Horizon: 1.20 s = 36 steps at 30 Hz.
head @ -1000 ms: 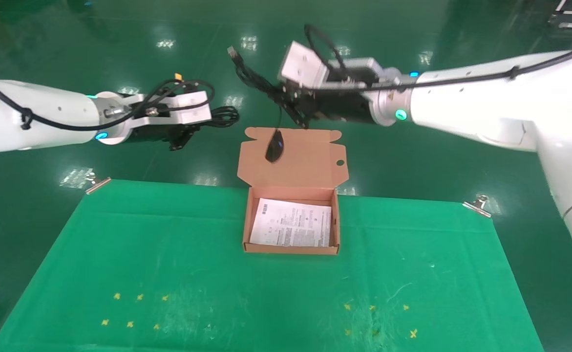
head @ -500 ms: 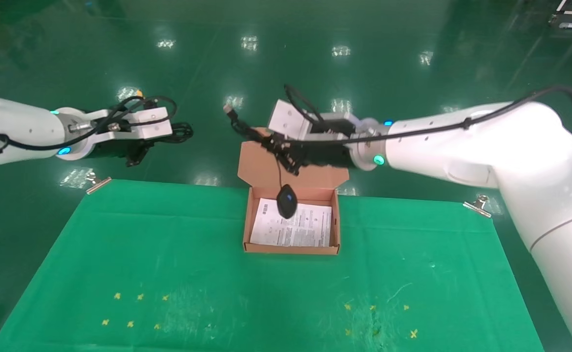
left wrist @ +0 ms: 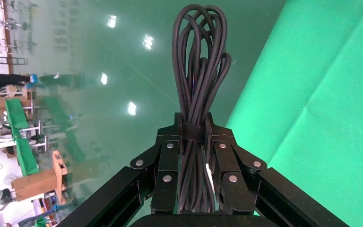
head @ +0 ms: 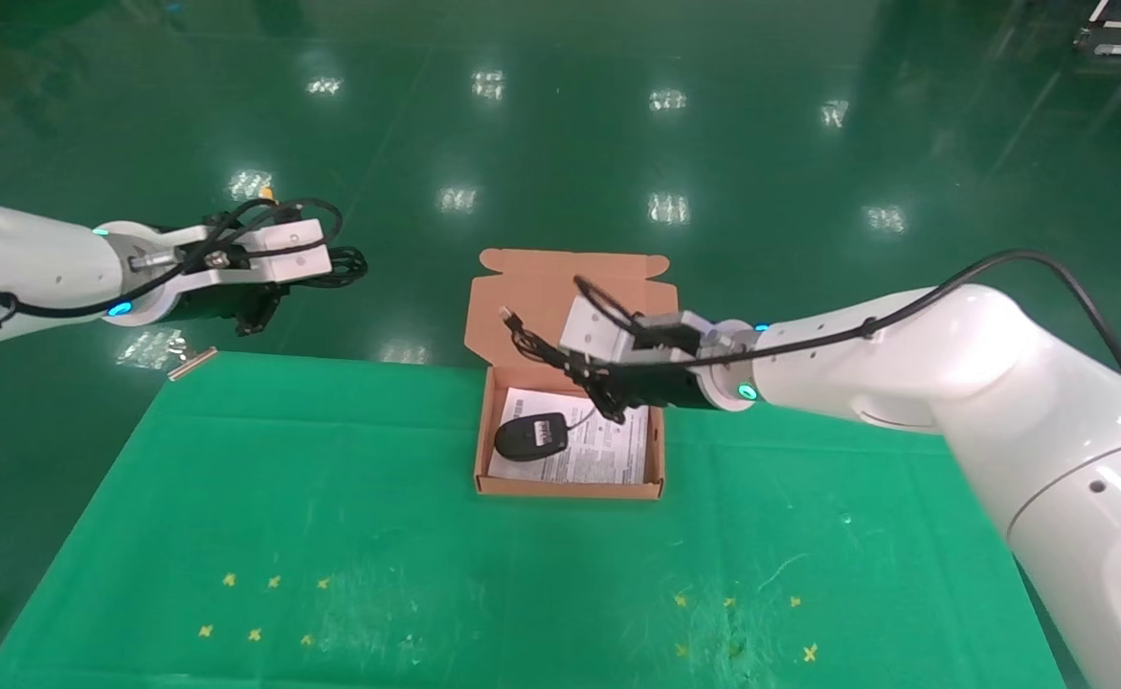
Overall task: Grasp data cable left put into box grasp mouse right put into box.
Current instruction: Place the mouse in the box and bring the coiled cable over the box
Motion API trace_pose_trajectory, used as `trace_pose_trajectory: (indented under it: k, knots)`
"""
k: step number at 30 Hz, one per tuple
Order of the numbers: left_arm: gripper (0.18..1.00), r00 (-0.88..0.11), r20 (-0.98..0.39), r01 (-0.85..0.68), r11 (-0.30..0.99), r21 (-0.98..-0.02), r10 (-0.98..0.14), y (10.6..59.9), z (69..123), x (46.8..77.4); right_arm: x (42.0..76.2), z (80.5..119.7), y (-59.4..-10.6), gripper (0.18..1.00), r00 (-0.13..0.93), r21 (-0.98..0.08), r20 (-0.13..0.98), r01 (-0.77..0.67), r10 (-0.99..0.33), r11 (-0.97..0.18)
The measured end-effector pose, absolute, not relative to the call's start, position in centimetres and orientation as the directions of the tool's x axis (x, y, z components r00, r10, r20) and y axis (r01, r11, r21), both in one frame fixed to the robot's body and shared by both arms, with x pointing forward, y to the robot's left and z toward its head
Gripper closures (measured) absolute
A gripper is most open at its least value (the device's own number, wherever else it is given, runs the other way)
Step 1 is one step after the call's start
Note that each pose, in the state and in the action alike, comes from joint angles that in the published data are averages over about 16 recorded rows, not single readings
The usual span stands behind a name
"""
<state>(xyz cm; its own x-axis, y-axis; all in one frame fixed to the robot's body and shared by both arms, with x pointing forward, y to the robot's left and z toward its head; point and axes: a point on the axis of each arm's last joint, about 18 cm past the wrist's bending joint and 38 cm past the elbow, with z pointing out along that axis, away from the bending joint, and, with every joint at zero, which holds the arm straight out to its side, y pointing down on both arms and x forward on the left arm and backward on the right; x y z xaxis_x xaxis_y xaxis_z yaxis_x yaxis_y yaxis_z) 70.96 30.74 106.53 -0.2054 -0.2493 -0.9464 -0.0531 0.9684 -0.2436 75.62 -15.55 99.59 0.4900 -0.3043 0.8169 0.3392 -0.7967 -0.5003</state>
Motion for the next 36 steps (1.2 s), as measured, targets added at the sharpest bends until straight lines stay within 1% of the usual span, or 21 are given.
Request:
trace_pose_trajectory:
  k: [6, 13, 19, 25, 30, 36]
  knots:
    - [0.922, -0.204, -0.947, -0.055, 0.968, -0.244, -0.250, 30.7, 106.5, 70.9, 76.0, 98.5, -15.2, 0.952, 0.465, -0.411, 0.855, 0.337, -0.230, -0.847]
    - [0.922, -0.203, -0.947, -0.055, 0.968, -0.243, -0.249, 30.7, 106.5, 70.8, 76.0, 97.7, -14.5, 0.952, 0.444, -0.333, 0.882, 0.351, -0.157, -0.875]
    - [0.923, -0.206, -0.948, -0.045, 0.970, -0.239, -0.243, 30.2, 106.3, 70.9, 75.8, 97.4, -14.4, 0.942, 0.439, -0.305, 0.889, 0.360, -0.128, -0.882]
    - [0.923, -0.217, -0.948, -0.003, 0.971, -0.237, -0.232, 28.5, 105.4, 71.6, 75.6, 97.6, -14.8, 0.907, 0.436, -0.303, 0.891, 0.360, -0.128, -0.882]
    - [0.923, -0.237, -0.947, 0.062, 0.969, -0.239, -0.219, 25.9, 104.0, 72.7, 75.4, 98.4, -15.6, 0.844, 0.429, -0.317, 0.891, 0.351, -0.149, -0.881]
    - [0.923, -0.267, -0.945, 0.162, 0.958, -0.237, -0.188, 22.0, 101.6, 74.3, 75.3, 99.7, -18.2, 0.736, 0.413, -0.347, 0.888, 0.321, -0.200, -0.881]
